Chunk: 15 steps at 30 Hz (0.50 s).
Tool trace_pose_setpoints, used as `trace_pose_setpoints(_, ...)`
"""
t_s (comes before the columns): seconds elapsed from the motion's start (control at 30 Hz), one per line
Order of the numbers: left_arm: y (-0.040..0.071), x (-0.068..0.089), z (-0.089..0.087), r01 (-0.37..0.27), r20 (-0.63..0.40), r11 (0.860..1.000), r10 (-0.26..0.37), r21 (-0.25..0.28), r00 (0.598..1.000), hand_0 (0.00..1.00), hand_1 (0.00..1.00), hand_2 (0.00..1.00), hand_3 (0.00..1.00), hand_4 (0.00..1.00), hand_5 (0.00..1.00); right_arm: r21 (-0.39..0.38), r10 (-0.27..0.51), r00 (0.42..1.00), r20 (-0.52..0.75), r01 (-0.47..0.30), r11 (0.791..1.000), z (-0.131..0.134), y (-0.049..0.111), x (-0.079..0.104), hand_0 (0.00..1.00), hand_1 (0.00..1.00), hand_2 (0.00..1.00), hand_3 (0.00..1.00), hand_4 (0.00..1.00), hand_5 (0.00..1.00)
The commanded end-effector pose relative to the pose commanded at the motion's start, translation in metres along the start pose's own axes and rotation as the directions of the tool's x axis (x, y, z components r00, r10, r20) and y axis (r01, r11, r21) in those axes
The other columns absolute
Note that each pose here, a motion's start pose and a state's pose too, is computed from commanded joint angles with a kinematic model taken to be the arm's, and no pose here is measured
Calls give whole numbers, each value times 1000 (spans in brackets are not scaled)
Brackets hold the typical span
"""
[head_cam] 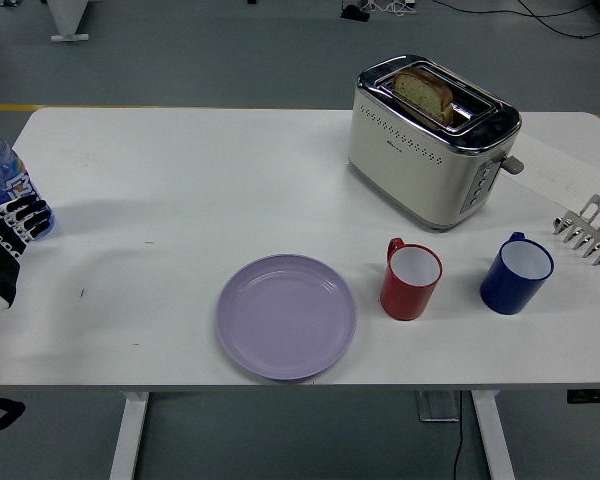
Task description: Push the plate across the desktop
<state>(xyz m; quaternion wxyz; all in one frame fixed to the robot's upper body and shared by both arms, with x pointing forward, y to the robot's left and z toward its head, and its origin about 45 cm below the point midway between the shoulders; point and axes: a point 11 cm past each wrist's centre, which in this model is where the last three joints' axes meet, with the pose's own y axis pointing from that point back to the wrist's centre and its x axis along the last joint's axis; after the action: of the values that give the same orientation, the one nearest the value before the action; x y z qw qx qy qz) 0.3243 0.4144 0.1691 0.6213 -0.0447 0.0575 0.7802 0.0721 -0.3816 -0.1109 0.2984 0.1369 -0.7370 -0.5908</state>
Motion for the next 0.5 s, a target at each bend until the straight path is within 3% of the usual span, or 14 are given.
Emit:
trace_pose_setpoints(0.23,4,6,-7,-20,4,999,20,39,1000,775,738,722,625,522,998,-9,5,1000,1,-5,1000,3,-1,2,549,461,564,580,312,451)
trace_pose_setpoints(0.5,3,2,-10,7,22,996,-9,94,1000,774,740,715,627,525,998,-15,10,1000,1,-10,1000,6,-2,4,549,461,567,580,311,450)
